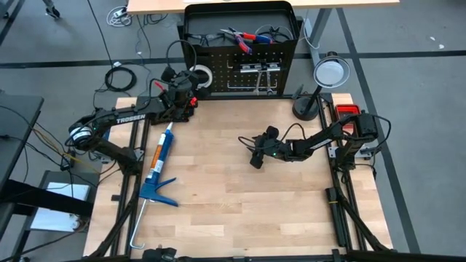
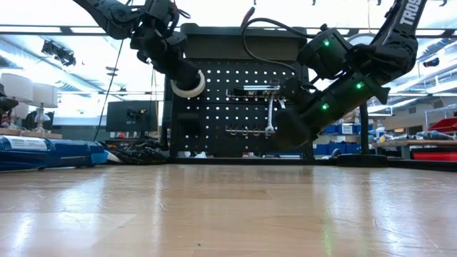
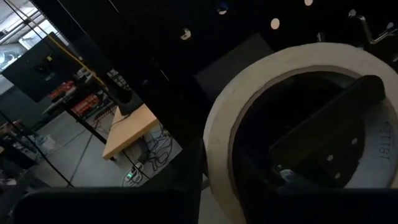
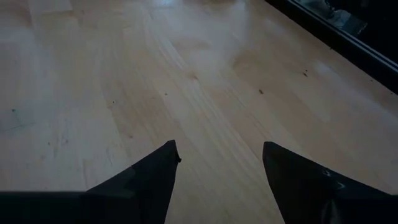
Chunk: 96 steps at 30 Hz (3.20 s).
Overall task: Hang tools onto peg board
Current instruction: Hang the white tape into the black peg board
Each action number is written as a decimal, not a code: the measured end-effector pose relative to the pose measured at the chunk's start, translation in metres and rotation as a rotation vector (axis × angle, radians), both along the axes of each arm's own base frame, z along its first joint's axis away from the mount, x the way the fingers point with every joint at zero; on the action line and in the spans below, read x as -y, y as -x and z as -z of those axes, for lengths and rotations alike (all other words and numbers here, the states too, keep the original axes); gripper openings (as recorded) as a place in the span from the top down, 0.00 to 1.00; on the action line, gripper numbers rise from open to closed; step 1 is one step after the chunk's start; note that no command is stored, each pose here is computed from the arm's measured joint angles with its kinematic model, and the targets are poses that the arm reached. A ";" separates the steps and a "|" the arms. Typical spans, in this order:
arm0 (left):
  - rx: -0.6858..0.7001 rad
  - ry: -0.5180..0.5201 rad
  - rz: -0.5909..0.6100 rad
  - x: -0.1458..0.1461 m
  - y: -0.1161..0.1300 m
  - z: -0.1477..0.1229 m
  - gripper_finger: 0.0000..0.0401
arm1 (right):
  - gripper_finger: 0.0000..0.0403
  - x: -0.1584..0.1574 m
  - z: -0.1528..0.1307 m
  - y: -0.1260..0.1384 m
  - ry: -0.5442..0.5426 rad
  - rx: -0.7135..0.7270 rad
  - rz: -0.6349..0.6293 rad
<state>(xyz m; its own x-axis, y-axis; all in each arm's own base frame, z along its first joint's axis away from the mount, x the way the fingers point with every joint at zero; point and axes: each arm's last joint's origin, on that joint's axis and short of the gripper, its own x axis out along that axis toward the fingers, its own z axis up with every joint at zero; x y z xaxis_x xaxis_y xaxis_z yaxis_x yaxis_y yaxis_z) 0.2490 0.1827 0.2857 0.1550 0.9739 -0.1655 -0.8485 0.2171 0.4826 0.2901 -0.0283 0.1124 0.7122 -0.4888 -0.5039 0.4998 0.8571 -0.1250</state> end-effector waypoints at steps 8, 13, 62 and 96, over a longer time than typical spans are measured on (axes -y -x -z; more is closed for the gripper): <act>-0.020 0.006 0.000 -0.001 0.001 0.001 0.70 | 0.39 0.000 0.000 0.000 0.000 0.000 -0.001; -0.023 0.008 0.000 -0.001 0.001 0.002 0.65 | 0.40 0.000 0.000 0.000 0.000 -0.001 -0.001; -0.160 0.006 0.116 0.008 -0.005 0.004 0.62 | 0.40 -0.001 0.001 0.001 -0.010 -0.014 -0.015; 0.018 0.117 0.063 0.010 -0.003 0.013 0.46 | 0.40 -0.001 0.001 0.001 -0.016 -0.015 -0.022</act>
<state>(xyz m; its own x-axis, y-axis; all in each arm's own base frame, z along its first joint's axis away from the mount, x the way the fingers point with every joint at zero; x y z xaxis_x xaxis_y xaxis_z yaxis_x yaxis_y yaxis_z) 0.2518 0.1727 0.2731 0.2195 0.9364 -0.2739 -0.8397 0.3243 0.4357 0.2895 -0.0273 0.1109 0.7149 -0.4650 -0.5222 0.4788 0.8698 -0.1190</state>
